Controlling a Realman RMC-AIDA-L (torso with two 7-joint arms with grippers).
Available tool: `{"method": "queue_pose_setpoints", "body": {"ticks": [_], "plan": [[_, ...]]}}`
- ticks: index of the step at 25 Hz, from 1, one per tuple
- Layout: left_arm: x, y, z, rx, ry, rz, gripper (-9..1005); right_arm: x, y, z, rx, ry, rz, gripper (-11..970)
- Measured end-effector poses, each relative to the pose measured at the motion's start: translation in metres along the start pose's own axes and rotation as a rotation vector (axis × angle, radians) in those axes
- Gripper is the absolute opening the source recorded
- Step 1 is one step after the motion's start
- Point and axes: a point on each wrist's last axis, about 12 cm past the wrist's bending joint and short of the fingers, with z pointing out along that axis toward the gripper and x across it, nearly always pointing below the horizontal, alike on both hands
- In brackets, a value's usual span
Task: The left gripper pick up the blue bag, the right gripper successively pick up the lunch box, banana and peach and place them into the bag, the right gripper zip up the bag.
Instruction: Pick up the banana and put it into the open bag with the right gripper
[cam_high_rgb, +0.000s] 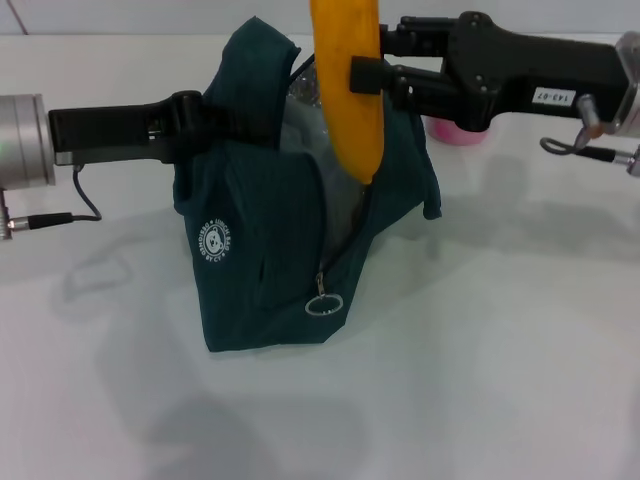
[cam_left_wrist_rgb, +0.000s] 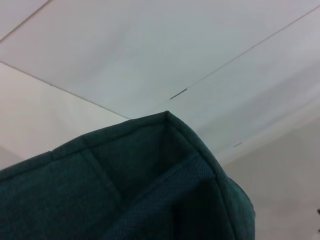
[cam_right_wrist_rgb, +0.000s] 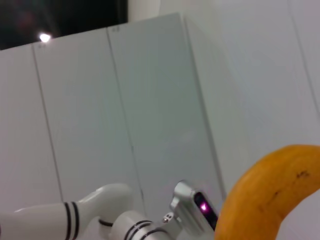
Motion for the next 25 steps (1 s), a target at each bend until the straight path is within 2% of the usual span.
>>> {"method": "queue_pose_setpoints", "body": {"ticks": [11,18,25], "plan": [[0.0,0.0,0.0,0.002,-0.006,-0.002,25,0.016,-0.003,-0.002,0.05,0.001,-0.015,411],[0.002,0.001,-0.002,0.001,-0.008,-0.006,25,0.021,0.0,0.005,0.043,-0.071,-0.03,412],[0.002,0.001,-0.002,0.001,-0.009,-0.006,25,0.028,0.0,0.011,0.051,-0.041,-0.026,409]]}}
